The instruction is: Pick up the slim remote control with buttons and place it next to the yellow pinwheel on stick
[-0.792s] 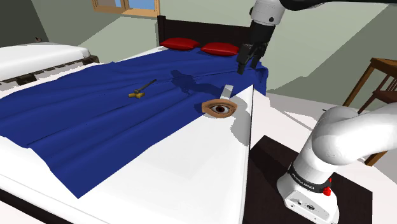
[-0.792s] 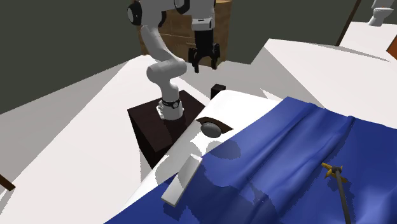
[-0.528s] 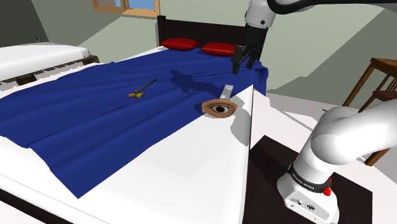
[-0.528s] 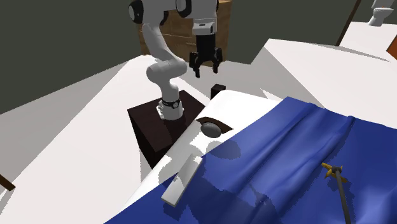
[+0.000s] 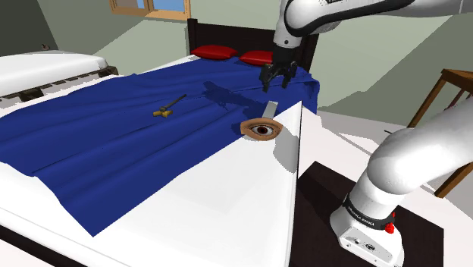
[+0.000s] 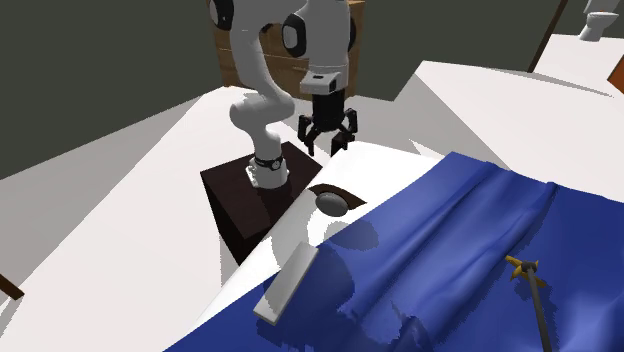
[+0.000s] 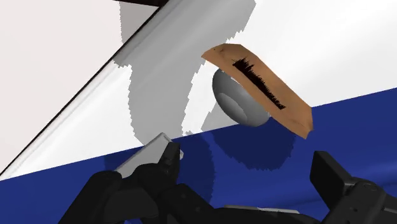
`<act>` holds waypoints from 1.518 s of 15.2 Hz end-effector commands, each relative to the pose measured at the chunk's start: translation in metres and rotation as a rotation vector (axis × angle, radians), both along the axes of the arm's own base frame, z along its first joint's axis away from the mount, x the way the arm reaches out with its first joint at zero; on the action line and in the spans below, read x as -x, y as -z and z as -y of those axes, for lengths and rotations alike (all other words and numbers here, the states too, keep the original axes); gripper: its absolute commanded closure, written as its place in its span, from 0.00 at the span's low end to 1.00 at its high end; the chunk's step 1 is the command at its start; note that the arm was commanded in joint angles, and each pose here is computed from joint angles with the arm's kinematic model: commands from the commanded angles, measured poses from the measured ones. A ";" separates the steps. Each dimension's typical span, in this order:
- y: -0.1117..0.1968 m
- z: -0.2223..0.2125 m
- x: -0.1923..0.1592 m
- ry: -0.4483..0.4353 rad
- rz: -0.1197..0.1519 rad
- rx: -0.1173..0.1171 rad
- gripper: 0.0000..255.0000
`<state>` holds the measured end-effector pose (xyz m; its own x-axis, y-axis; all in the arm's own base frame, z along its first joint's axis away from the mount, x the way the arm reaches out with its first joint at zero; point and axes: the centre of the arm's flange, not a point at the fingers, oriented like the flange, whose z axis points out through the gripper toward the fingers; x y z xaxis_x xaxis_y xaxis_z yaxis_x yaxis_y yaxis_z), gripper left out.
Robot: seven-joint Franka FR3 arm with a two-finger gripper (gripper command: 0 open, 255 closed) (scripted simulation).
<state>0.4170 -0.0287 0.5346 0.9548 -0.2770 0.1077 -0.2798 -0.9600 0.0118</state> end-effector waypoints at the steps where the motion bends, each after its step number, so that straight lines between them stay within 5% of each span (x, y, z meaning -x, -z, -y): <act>1: 0.012 0.015 -0.017 0.056 -0.007 -0.004 0.00; 12: 0.087 0.112 -0.103 0.357 -0.047 -0.028 0.00; 23: 0.164 0.224 -0.152 0.646 -0.086 -0.052 0.00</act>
<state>0.5666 -0.2431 0.3750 0.6168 -0.7870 0.0117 -0.7871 -0.6166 0.0169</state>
